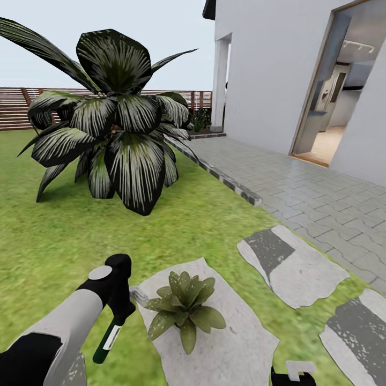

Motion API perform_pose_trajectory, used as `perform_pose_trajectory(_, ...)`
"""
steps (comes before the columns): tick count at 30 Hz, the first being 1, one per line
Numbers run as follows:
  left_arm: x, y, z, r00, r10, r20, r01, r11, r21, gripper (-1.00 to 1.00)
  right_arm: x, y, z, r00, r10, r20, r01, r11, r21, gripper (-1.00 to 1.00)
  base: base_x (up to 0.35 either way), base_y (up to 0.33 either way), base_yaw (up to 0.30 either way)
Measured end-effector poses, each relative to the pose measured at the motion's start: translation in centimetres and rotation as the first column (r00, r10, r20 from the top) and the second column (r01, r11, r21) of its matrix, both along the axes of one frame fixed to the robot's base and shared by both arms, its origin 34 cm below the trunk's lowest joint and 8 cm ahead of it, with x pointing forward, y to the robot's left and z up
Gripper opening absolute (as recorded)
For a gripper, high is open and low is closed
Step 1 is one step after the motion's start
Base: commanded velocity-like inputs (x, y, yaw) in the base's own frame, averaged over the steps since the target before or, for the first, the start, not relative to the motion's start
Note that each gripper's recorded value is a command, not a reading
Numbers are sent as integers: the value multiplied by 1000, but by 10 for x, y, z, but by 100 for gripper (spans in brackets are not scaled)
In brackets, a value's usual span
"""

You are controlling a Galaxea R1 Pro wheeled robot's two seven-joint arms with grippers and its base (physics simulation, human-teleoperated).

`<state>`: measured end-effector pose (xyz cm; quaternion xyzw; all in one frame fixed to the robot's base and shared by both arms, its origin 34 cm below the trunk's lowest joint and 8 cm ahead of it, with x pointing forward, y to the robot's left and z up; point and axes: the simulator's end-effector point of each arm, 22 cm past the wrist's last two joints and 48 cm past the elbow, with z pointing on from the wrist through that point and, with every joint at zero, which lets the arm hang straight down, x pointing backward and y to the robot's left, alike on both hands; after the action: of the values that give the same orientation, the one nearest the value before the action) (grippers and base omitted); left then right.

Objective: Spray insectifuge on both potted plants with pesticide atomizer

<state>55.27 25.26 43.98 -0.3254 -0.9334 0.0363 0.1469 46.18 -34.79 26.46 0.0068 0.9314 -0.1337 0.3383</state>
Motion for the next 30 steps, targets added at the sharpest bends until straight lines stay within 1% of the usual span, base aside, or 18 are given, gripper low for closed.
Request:
perform_pose_trajectory(4, 1, 0, -1, 1000, 3, 6, -3, 1000, -1, -100, 0, 1, 0, 1000, 0, 0, 0, 1000, 1, 100, 0, -74, 110)
perform_pose_trajectory(13, 2, 0, 0, 1000, 7, 10, -7, 1000, -4, -100, 0, 1, 0, 1000, 0, 0, 0, 1000, 1, 100, -40, -262, 255)
perform_pose_trajectory(17, 2, 0, 0, 1000, 5, 11, -5, 1000, -3, -100, 0, 1, 0, 1000, 0, 0, 0, 1000, 1, 100, -93, -258, 29)
perform_pose_trajectory(26, 2, 0, 0, 1000, 5, 11, -4, 1000, -3, -100, 0, 1, 0, 1000, 0, 1, 0, 1000, 0, 100, -3, -272, 9)
perform_pose_trajectory(30, 2, 1, 0, 1000, 5, 12, -5, 1000, -1, -100, 0, 1, 0, 1000, 0, 0, 0, 1000, 0, 100, 0, -273, 190)
